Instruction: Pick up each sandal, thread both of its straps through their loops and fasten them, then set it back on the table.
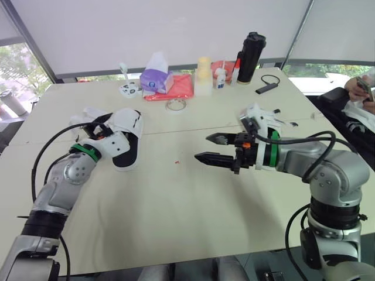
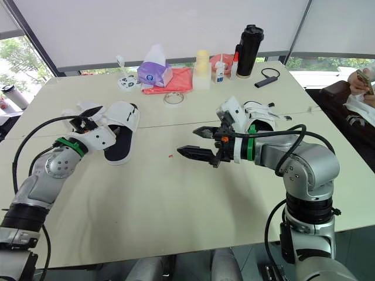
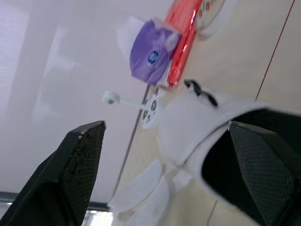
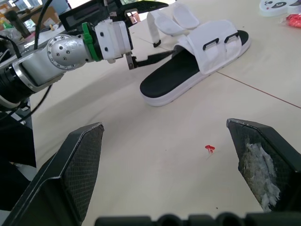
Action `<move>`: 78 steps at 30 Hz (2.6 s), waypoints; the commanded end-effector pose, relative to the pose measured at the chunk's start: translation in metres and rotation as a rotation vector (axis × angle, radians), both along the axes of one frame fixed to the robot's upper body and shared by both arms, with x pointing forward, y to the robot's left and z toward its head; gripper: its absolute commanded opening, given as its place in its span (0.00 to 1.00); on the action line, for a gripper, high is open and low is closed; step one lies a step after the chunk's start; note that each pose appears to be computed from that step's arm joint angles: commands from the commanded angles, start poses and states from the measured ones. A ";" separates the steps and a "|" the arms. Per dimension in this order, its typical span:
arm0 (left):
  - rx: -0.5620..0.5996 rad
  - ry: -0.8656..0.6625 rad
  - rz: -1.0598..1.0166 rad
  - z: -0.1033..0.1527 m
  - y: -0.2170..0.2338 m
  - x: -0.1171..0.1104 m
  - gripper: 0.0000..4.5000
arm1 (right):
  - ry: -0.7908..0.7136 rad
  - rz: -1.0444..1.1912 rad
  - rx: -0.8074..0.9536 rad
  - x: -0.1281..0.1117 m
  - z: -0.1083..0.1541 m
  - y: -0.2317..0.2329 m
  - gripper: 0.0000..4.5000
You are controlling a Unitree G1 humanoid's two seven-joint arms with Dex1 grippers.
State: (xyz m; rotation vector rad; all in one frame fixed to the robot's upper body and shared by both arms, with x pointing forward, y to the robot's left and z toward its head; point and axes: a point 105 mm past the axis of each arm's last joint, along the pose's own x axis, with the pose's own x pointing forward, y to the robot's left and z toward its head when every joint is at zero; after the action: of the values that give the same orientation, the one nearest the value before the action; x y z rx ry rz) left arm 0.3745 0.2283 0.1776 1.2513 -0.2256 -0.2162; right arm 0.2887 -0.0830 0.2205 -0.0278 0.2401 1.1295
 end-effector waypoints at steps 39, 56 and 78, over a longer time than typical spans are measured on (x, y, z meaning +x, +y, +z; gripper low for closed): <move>0.090 0.044 0.261 -0.037 0.004 0.082 1.00 | -0.082 -0.013 -0.040 0.001 0.007 0.001 1.00; 0.093 0.055 0.285 -0.042 0.018 0.078 0.01 | -0.087 -0.030 -0.039 0.000 0.006 0.000 1.00; 0.332 0.198 -1.163 0.004 -0.143 -0.047 0.01 | -0.087 -0.095 -0.116 0.015 0.004 -0.038 1.00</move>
State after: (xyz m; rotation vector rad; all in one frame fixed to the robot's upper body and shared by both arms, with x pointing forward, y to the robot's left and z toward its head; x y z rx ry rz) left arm 0.3382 0.0878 0.1655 1.2578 -0.6292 -1.3955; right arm 0.3056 -0.1170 0.2152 -0.1554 0.2622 1.0067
